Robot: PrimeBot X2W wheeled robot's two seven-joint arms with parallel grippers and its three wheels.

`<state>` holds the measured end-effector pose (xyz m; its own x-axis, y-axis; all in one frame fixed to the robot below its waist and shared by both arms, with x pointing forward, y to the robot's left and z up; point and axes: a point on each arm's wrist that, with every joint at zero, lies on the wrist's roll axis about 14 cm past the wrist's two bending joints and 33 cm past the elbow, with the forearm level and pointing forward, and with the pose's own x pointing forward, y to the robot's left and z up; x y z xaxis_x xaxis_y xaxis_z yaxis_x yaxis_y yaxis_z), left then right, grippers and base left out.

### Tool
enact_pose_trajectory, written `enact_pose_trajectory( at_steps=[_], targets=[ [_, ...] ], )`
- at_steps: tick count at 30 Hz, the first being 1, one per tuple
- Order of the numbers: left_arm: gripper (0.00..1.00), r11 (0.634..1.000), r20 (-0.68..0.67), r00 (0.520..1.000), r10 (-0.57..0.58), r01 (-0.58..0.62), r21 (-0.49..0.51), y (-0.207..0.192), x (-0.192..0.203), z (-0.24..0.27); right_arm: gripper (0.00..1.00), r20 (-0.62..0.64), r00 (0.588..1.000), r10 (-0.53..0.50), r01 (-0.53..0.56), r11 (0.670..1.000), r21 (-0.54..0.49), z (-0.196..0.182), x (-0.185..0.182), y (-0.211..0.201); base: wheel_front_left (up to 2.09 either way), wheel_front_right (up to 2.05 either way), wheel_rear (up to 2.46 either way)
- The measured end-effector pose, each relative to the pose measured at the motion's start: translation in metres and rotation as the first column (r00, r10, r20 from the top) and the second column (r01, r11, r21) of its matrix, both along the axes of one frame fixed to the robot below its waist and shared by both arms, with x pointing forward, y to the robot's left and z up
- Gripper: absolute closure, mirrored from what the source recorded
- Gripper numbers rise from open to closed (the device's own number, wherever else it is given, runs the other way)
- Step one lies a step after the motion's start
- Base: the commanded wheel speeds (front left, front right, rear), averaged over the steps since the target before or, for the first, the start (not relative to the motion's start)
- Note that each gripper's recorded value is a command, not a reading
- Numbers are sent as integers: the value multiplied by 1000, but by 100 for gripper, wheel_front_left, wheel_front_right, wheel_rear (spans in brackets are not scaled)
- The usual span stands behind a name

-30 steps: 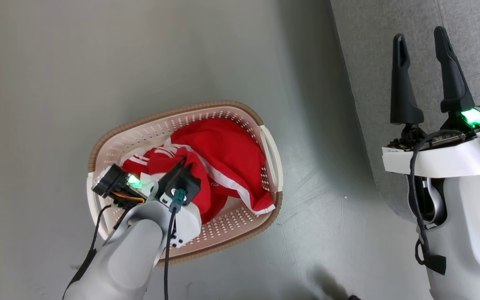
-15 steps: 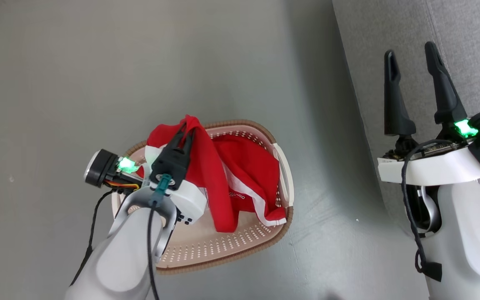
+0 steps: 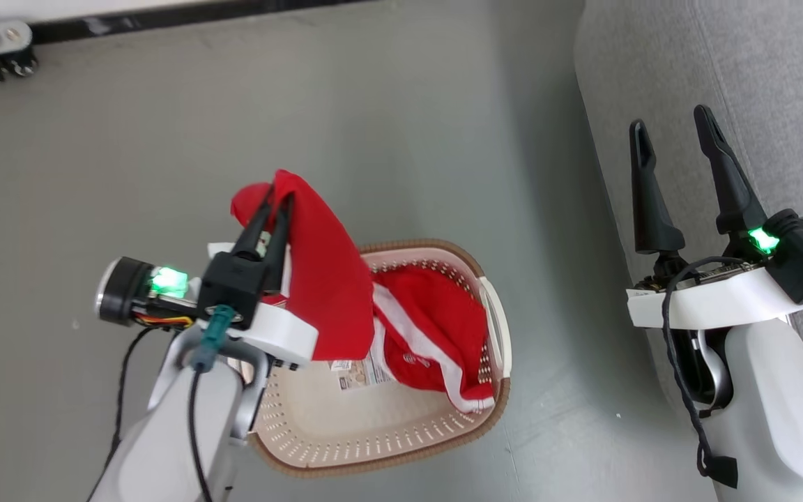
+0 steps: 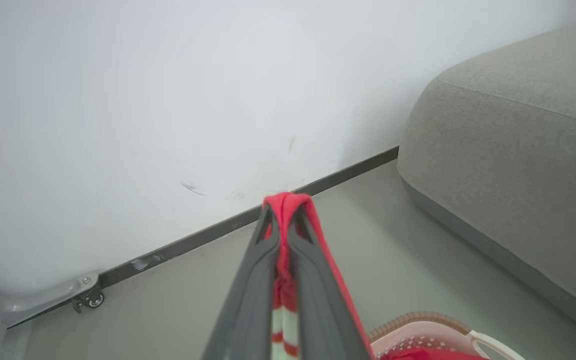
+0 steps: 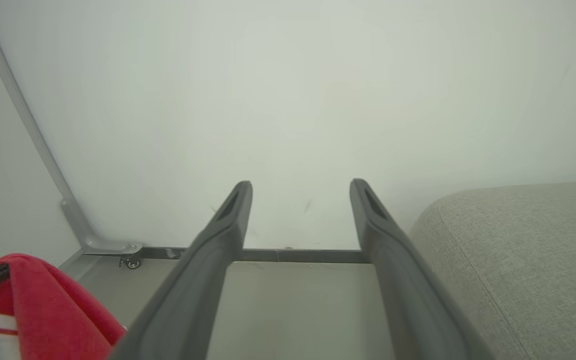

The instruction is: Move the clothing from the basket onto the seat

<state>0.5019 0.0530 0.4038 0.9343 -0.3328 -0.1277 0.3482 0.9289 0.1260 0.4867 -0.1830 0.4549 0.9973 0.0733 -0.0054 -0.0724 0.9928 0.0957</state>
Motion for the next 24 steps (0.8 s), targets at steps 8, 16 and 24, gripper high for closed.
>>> enact_pose_trajectory(
  at_steps=[8, 16, 24],
  targets=[
    [100, 998, 106, 992, 67, -65, -22, 26, -7, 47, 0, 30, 999, 34, -34, 999, 0, 17, -8, 10, 0, 0, 0],
    [100, 991, 199, 971, 131, -122, -56, 51, -17, 91, 0, 51, 995, 90, -89, 996, -14, 31, -22, 25, 0, 0, 0],
    [100, 985, 261, 951, 169, -154, -76, 68, -37, 122, 0, 54, 986, 160, -158, 987, -33, 39, -40, 41, 0, 0, 0]
  ],
)
